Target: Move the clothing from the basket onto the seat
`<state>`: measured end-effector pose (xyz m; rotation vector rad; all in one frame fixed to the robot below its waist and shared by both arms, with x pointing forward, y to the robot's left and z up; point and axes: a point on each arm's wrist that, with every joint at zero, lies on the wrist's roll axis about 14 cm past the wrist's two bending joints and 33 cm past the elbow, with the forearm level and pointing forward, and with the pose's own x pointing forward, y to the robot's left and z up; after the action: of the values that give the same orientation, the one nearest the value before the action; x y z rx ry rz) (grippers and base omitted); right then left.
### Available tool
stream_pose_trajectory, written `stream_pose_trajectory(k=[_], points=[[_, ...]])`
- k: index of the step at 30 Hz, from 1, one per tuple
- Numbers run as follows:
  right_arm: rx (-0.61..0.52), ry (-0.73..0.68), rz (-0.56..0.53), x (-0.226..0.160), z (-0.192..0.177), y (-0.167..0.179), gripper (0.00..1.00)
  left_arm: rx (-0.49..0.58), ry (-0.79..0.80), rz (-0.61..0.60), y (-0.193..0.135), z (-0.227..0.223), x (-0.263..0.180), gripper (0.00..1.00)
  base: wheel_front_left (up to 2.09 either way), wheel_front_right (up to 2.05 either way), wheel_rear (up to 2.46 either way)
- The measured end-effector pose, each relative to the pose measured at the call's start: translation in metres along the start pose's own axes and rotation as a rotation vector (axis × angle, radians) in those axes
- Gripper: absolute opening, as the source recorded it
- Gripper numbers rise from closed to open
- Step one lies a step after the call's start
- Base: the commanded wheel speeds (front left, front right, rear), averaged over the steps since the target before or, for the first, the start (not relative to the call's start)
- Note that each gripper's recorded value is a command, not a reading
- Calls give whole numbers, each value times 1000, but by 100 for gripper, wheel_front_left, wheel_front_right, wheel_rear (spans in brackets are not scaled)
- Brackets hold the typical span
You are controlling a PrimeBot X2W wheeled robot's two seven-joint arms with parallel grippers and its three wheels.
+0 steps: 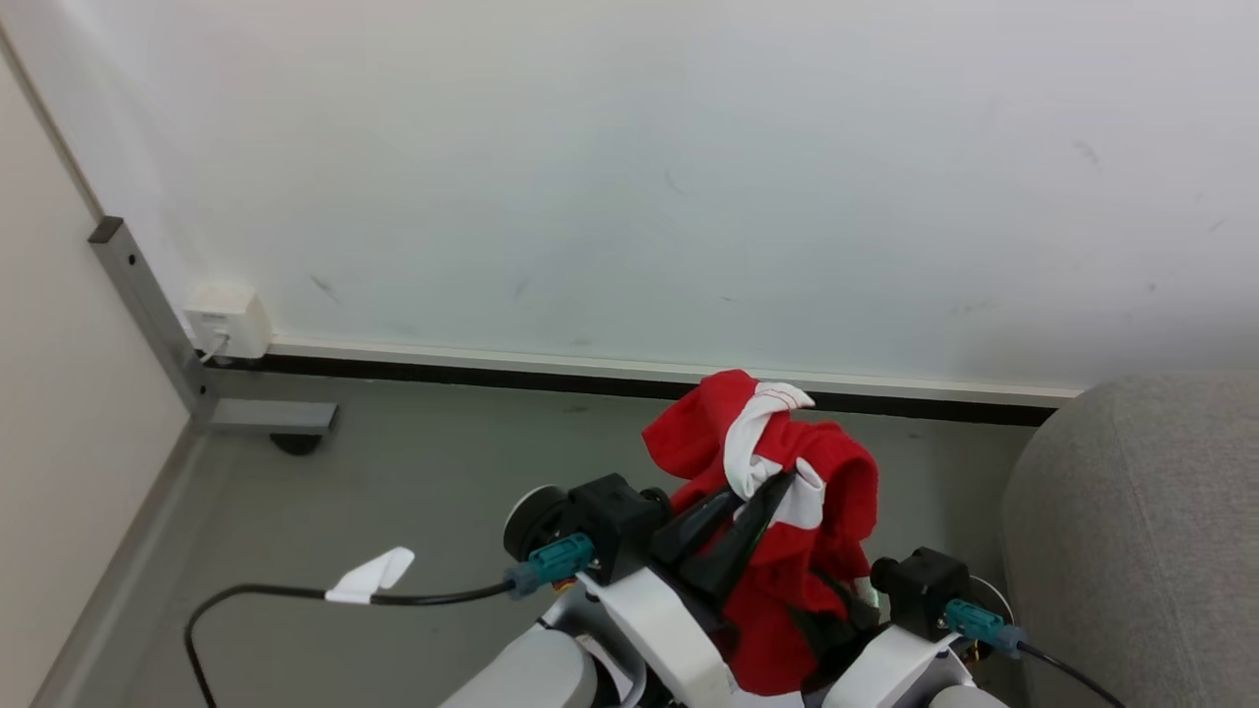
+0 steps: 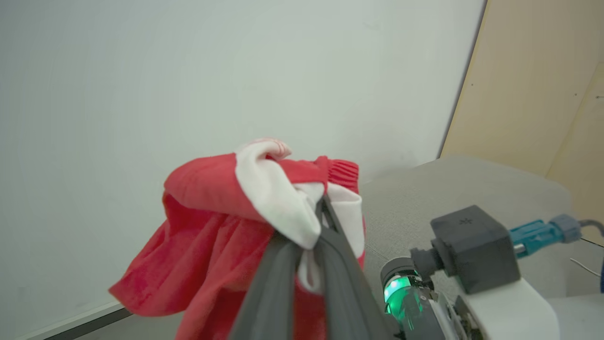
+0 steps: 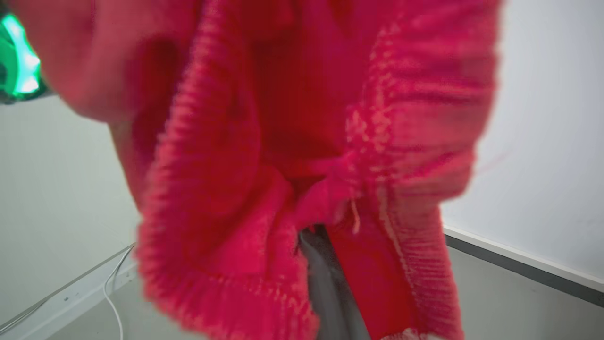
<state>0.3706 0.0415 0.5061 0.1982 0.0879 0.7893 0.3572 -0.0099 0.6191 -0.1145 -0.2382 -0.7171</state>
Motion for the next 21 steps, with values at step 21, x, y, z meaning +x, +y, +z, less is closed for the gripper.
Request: stream_pose_trajectory(k=[21], points=[[22, -194, -444, -111, 46, -120, 0, -108, 18, -235, -68, -28, 44, 100, 0, 0, 0]])
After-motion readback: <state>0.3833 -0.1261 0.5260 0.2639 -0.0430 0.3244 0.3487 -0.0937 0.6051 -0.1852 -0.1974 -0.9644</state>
